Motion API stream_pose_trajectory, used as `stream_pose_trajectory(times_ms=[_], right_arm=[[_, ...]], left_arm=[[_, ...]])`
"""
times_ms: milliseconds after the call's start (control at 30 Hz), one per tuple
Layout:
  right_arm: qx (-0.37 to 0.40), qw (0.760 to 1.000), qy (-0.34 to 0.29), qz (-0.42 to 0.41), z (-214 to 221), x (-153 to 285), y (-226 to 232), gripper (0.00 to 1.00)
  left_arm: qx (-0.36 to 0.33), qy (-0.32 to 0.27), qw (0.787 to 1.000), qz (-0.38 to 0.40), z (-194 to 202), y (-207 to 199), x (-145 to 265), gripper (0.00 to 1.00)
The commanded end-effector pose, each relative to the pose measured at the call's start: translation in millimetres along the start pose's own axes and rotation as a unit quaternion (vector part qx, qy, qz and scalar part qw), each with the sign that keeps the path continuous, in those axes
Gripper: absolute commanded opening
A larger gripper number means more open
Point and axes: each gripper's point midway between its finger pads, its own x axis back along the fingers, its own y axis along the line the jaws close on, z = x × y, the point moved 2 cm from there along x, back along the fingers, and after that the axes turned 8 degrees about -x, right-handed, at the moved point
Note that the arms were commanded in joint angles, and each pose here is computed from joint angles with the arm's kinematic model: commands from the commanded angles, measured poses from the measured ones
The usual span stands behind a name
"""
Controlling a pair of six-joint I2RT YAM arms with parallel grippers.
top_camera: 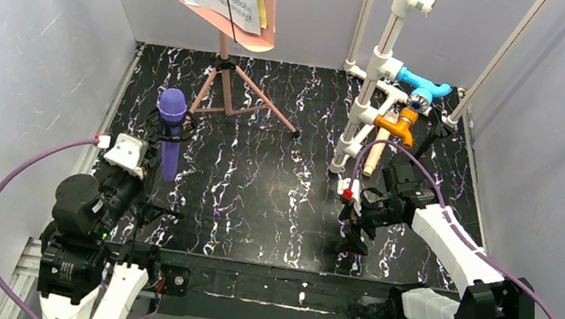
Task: Pack up the instrument practice props
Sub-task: Pick up the microphone stand with the microphone from the center of the board.
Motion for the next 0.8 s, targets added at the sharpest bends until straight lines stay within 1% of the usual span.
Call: stream_pose_trajectory(times_ms=[0,267,333,500,767], right_arm=[[0.004,1.0,-0.005,-0.001,-5,1,-1,0.98],[0.005,1.0,-0.004,-0.003,-5,1,-1,0.98],[0.005,1.0,-0.004,-0.004,-4,1,0,0.98],[0.003,1.0,-0.004,-0.007,-4,0,0,0.98],[0.0,1.0,-0.002,-0.008,-2,0,-1,0.98]], left_arm=[[-0.001,-0.058,0.996,0.073,-31,-22,18,0.0],[0.035,-0.081,0.977,0.194,-42,-60,22,0.0],[0.038,-0.087,0.973,0.212,-43,-65,22,0.0],[0.077,-0.101,0.958,0.258,-50,-79,20,0.0],[0.112,-0.112,0.937,0.31,-55,-92,15,0.0]])
